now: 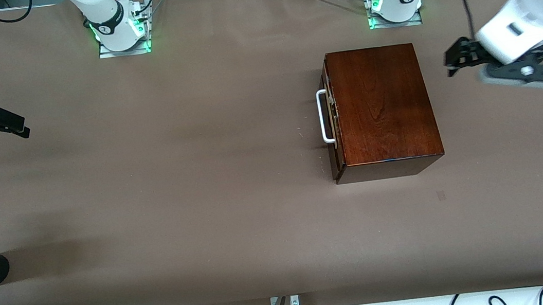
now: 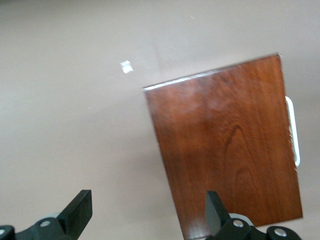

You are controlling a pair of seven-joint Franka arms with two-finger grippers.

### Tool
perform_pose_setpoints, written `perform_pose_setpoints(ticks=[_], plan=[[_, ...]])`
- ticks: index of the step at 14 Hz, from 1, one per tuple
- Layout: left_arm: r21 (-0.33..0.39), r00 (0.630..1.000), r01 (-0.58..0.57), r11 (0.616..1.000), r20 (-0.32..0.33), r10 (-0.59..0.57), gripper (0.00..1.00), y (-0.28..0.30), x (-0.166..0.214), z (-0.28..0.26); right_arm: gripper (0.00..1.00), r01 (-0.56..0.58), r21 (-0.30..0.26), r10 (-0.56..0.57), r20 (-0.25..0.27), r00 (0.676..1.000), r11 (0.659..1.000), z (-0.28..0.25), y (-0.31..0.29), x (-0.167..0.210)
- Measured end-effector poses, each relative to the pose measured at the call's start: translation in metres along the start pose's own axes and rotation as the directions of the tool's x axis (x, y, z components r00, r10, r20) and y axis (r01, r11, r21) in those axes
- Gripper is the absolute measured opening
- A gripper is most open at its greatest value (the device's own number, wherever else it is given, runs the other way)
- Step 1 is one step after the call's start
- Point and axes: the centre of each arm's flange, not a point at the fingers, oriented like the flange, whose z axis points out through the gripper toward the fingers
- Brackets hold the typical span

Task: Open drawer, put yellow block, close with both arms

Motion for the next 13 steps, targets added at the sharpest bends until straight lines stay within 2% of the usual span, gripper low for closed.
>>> perform_pose_setpoints(ticks=[3,7,13], plan=[[-0.020,0.997,0.068,0.997,-0.042,-0.069,1.00,-0.033,-0.019,-0.006,1.00,0.000,0.000,0.000,0.000,1.000,1.000,0.000,0.000,0.000],[-0.027,0.990,0.136,0.990,-0.029,-0.137,1.00,-0.051,-0.025,0.001,1.00,0.000,0.000,0.000,0.000,1.000,1.000,0.000,0.000,0.000],[-0.027,0.989,0.148,0.989,-0.013,-0.148,1.00,-0.051,-0.026,0.006,1.00,0.000,0.000,0.000,0.000,1.000,1.000,0.000,0.000,0.000]])
